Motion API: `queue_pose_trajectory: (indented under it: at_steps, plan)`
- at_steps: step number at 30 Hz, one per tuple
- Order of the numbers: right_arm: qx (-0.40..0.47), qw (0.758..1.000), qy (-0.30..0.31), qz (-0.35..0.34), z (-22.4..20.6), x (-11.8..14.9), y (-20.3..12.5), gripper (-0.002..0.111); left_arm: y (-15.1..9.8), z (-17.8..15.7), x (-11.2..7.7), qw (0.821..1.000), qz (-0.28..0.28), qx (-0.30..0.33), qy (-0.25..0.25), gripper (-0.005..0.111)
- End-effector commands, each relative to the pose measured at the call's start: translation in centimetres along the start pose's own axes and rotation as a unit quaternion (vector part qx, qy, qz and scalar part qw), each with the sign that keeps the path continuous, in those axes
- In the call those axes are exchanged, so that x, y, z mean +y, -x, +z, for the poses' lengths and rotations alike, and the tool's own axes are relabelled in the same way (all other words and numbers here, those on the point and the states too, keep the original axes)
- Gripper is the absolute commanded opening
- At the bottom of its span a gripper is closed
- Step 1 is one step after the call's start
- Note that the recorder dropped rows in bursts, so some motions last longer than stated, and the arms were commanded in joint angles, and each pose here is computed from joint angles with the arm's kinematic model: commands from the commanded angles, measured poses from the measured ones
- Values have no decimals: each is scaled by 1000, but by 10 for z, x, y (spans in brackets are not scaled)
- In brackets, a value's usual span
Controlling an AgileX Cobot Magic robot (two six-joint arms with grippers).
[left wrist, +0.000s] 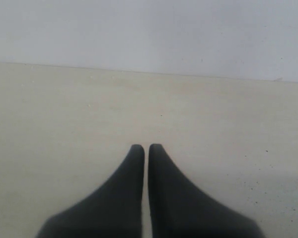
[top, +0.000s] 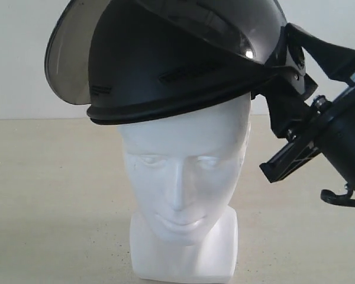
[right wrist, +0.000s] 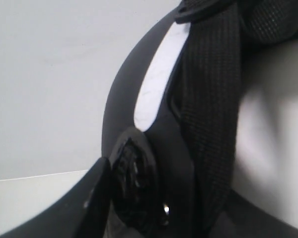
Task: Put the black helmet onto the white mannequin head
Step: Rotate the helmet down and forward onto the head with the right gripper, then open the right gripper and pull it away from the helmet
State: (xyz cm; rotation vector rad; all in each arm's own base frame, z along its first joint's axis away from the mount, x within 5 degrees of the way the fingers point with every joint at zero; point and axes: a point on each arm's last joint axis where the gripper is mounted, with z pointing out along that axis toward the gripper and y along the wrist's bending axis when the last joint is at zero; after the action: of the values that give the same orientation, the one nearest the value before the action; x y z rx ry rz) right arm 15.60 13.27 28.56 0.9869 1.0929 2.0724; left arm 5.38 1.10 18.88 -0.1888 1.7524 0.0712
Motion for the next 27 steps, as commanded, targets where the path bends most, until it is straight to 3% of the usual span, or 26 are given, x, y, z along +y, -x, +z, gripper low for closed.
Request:
queue_pose_trajectory:
  at_steps: [1,27]
  plan:
    - [-10,999,32,-15,-13,9,6,0,-1,0,0,1000,3,0,2,4]
    - [-37,998,-33,-31,-44,-16,26,0,-1,0,0,1000,3,0,2,4]
